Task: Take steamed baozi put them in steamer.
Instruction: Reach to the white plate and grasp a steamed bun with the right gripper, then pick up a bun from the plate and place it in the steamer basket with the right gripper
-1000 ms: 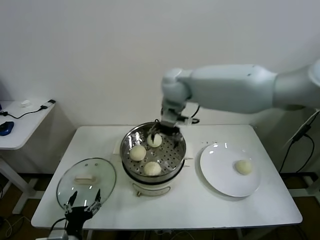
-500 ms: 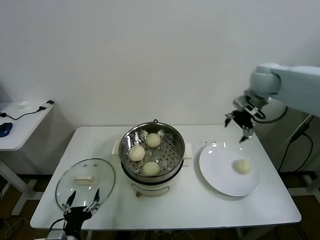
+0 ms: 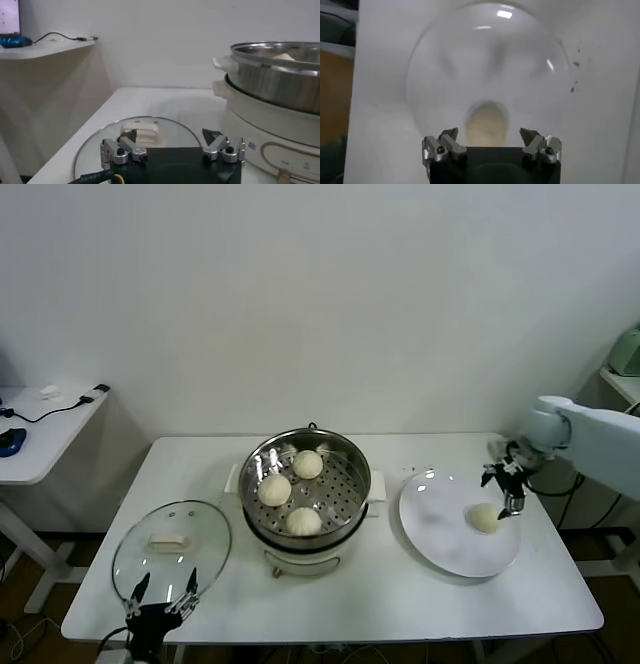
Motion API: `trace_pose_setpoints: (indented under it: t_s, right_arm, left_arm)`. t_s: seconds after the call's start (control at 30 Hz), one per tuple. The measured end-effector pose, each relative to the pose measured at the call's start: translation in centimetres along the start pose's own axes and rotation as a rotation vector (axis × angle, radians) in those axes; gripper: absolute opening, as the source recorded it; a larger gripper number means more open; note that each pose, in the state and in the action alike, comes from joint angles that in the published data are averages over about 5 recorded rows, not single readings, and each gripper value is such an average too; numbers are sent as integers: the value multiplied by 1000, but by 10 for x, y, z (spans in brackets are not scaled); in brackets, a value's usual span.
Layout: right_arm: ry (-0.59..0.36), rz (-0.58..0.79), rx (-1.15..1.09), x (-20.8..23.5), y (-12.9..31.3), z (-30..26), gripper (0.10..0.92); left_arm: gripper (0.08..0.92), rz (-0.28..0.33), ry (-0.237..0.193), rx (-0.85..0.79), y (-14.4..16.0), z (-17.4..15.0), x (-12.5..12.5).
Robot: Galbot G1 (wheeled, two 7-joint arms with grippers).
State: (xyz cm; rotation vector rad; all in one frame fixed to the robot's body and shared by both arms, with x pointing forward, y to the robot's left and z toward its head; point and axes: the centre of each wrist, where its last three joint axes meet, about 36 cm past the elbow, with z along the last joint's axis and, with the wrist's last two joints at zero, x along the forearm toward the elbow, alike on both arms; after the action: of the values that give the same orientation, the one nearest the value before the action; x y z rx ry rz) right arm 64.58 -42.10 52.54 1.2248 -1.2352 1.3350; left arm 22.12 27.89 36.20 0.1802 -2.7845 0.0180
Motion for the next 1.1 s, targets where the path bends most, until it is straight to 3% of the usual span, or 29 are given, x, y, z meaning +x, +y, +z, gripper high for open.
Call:
trace_pose_setpoints:
  t_s: [0.43,0.73,0.93,1.1]
  right_arm:
    - [20,12,-84,-56,-1,10,820]
    - [22,12,-112,-66,-1,10,658]
    - [13,31,-119,-48,-5,7,637]
    - [-23,79,-98,3,-24,-15,636]
  left_arm:
    - [823,-2,9,-1,0,3,0]
    - [823,0,6,-1,-1,2,2]
    - [823,4,4,-2,-3,0,4]
    - [823,11,0,-7,-4,-2,5]
